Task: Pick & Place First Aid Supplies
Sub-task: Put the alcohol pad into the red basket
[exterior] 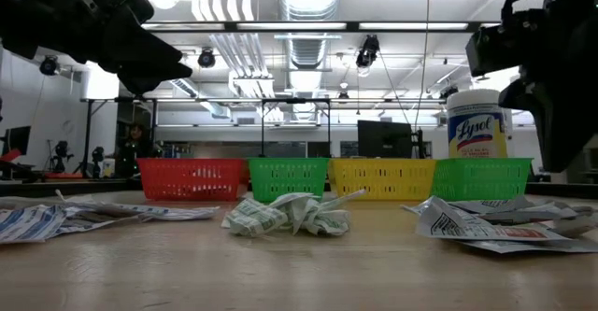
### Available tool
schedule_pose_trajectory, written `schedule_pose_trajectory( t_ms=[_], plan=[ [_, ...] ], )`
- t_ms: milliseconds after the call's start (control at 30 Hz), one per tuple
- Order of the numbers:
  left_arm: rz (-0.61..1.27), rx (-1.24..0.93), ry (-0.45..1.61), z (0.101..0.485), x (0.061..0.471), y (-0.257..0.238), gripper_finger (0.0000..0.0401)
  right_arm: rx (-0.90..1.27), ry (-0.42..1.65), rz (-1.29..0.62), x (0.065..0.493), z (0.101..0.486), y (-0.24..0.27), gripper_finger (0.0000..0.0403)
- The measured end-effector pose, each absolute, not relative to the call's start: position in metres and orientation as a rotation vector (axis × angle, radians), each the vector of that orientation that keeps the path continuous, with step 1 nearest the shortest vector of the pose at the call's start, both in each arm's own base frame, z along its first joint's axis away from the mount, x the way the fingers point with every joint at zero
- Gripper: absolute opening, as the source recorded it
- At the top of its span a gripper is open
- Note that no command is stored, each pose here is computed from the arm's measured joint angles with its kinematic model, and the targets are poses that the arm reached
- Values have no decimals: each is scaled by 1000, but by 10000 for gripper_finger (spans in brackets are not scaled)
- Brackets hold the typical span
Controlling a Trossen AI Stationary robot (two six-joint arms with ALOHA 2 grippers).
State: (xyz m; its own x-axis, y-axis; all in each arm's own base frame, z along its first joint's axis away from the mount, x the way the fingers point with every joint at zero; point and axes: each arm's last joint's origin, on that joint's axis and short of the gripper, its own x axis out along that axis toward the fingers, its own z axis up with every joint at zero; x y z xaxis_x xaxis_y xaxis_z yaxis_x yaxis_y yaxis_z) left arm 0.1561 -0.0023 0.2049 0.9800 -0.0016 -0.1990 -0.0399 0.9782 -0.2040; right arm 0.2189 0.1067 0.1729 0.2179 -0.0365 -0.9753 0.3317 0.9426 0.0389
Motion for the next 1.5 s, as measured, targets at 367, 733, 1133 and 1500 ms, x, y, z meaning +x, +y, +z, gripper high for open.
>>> schedule_pose_trajectory(
  t_ms=[367, 733, 1133, 1500],
  plan=[
    [20, -207, 206, 204, 158, -2, 161, 174, 1352, -160, 219, 173, 108, 46],
    [19, -206, 200, 204, 158, -2, 161, 175, 1386, -188, 218, 156, 107, 126],
    [19, -205, 198, 204, 159, -2, 161, 147, 1458, -240, 226, 133, 105, 161],
    [19, -206, 199, 204, 159, -2, 161, 169, 1469, -229, 226, 132, 105, 95]
  ],
)
